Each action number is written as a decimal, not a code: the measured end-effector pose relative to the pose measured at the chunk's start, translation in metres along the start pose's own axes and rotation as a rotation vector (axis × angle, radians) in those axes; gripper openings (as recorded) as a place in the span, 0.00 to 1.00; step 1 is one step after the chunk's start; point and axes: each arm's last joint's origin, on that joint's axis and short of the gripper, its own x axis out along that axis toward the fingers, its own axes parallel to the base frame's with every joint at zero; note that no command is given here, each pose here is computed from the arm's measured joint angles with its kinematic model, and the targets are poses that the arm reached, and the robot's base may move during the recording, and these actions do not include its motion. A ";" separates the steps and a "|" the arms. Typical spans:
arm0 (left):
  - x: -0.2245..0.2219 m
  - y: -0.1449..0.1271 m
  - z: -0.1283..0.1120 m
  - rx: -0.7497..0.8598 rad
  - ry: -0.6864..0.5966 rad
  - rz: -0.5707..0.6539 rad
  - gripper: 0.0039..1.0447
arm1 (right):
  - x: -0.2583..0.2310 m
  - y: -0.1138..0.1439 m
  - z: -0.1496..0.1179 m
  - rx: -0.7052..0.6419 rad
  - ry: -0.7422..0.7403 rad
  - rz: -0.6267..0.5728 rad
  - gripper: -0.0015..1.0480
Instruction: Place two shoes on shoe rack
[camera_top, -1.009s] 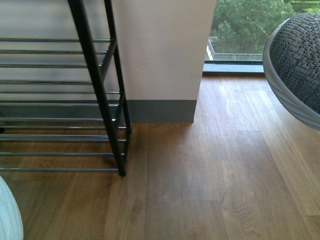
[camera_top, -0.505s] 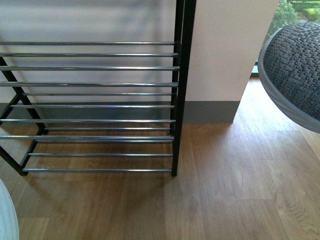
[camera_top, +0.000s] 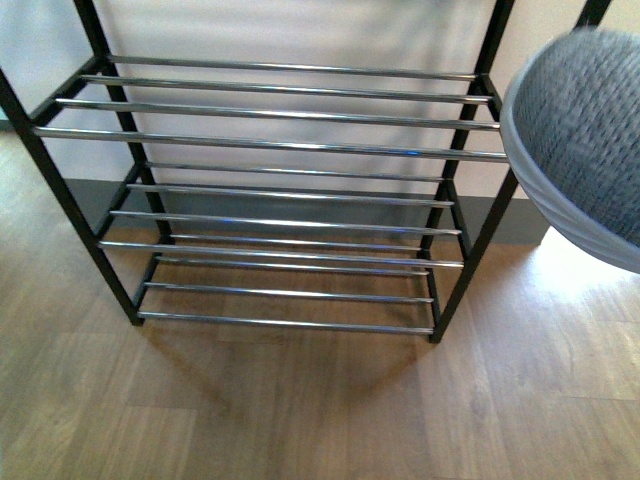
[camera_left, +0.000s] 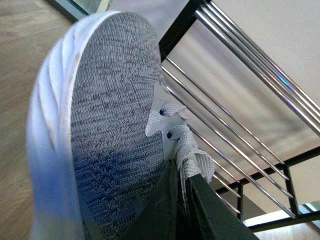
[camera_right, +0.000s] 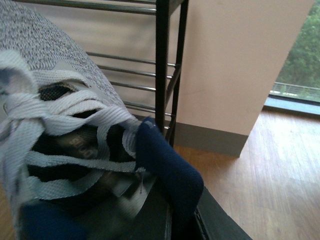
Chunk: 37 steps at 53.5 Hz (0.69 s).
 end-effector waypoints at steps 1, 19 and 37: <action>0.000 0.000 0.000 0.000 -0.005 0.004 0.02 | 0.000 0.000 0.000 0.003 0.001 -0.002 0.01; 0.000 -0.001 -0.001 0.001 0.019 -0.017 0.02 | 0.000 -0.002 0.000 0.002 0.004 -0.038 0.01; 0.000 0.000 -0.001 0.002 0.011 -0.008 0.02 | 0.000 -0.001 0.000 0.001 0.004 -0.032 0.01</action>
